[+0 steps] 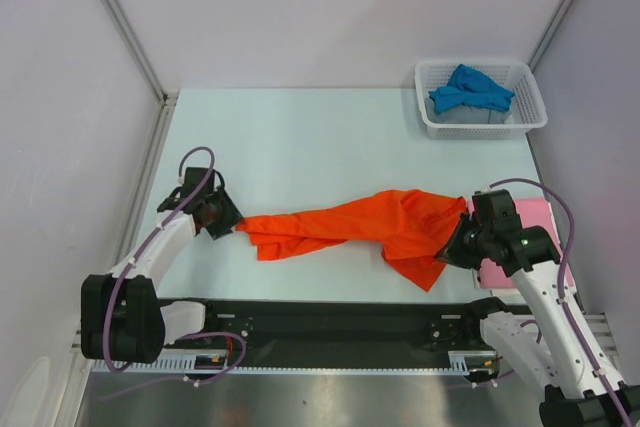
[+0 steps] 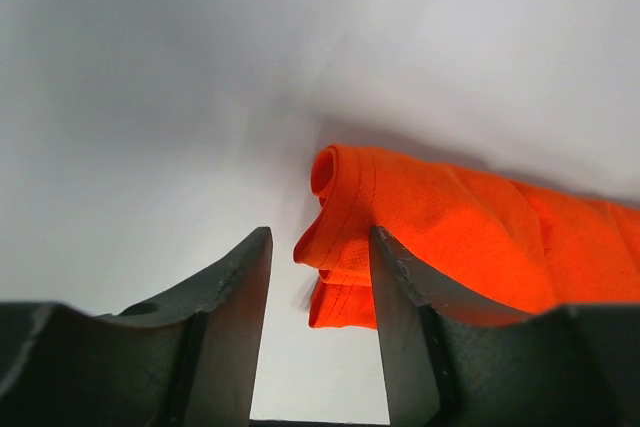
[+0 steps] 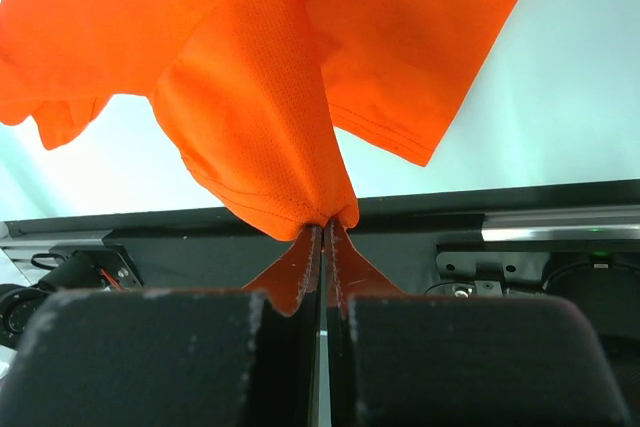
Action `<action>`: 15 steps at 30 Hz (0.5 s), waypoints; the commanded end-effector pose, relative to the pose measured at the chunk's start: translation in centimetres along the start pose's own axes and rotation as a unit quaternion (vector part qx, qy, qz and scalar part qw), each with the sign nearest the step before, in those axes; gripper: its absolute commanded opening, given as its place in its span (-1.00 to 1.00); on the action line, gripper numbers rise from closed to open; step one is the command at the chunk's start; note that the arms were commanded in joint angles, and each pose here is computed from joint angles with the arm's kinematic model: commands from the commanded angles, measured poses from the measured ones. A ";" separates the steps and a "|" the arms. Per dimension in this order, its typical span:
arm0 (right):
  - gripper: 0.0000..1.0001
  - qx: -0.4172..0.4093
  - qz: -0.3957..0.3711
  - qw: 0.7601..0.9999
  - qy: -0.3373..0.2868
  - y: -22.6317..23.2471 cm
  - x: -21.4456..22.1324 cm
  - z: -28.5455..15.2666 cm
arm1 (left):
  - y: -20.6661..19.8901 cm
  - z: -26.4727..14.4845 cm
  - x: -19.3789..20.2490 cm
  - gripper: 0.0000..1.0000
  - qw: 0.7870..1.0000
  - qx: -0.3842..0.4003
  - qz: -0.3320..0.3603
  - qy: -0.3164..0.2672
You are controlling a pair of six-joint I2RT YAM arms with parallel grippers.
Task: Fold and stack the t-shirts
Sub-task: Flatten the tshirt out
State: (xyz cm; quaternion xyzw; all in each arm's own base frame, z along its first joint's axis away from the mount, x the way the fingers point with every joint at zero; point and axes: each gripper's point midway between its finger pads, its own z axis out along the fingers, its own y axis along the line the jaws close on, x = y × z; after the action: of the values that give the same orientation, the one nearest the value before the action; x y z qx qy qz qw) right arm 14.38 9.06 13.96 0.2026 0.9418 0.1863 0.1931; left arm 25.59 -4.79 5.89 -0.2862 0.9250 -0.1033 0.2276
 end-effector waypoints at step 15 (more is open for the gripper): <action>-1.00 -0.014 -0.005 1.000 -0.015 0.9 -0.7 -1.4 | -0.7 0.9 0.6 -0.17 0.999 0.032 -0.018 0.006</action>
State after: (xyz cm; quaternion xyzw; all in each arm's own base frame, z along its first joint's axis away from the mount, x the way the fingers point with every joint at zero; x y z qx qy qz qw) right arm 14.39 9.17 14.44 0.2019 0.9400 0.1920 0.1969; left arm 25.79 -5.42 5.12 -0.2856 0.9226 -0.1223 0.2284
